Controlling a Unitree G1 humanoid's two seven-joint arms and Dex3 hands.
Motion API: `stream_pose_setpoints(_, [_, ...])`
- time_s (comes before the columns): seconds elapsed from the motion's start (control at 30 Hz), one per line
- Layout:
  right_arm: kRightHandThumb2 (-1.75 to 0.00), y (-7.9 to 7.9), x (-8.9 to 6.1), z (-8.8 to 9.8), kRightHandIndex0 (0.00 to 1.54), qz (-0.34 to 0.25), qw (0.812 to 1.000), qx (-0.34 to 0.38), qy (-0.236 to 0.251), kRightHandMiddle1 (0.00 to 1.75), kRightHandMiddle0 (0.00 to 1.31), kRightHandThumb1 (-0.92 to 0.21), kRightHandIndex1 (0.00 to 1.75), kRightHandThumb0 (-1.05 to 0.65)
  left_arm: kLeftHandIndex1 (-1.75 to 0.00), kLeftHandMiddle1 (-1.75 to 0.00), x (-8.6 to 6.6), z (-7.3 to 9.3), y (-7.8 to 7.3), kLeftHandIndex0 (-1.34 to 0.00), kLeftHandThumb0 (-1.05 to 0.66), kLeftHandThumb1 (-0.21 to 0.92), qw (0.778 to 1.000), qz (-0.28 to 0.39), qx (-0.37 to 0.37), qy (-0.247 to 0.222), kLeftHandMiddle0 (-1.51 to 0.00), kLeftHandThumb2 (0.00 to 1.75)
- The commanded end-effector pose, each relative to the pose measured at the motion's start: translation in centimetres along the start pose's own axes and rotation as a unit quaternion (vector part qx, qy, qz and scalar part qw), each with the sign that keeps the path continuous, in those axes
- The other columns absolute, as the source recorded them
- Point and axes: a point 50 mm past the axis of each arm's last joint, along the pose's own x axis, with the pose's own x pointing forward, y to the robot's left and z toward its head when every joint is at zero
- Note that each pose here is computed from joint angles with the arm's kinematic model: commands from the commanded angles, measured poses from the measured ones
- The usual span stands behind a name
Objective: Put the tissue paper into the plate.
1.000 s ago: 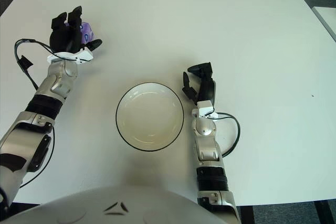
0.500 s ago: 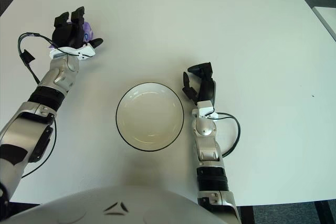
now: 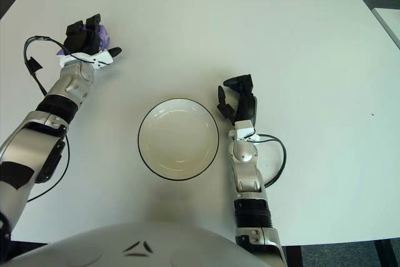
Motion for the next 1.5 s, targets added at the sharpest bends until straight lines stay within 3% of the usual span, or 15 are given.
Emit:
stream_pose_setpoints(0.0, [-0.66, -0.5, -2.1, -3.8, 0.58, 0.005, 0.994, -0.016, 0.11, 1.75, 0.24, -0.83, 1.15, -0.36, -0.3, -0.32, -0.1, -0.4, -0.8, 0.0, -1.04, 0.92, 1.0, -0.023, -0.003, 0.009, 0.0, 0.56])
stream_pose_setpoints(0.5, [-0.63, -0.8, -2.0, -3.9, 0.56, 0.007, 0.994, -0.011, 0.106, 1.75, 0.23, -0.85, 1.17, -0.36, -0.22, -0.36, -0.2, -1.1, -2.2, 0.0, -1.04, 0.92, 0.996, -0.088, -0.008, 0.03, 0.0, 0.67])
stream_pose_setpoints(0.77, [-0.62, -1.1, -2.1, -4.0, 0.55, 0.009, 0.994, -0.009, 0.106, 1.75, 0.23, -0.86, 1.16, -0.35, -0.19, -0.47, -0.5, -1.6, -2.9, 0.0, -1.05, 0.92, 0.992, -0.116, -0.034, 0.04, 0.0, 0.71])
stream_pose_setpoints(1.47, [-0.63, -1.2, -2.2, -3.9, 0.56, 0.004, 0.996, -0.006, 0.091, 1.75, 0.23, -0.85, 1.16, -0.35, -0.26, -0.66, -1.7, -2.2, -4.5, 0.0, -1.05, 0.92, 0.987, -0.135, -0.081, 0.042, 0.0, 0.74])
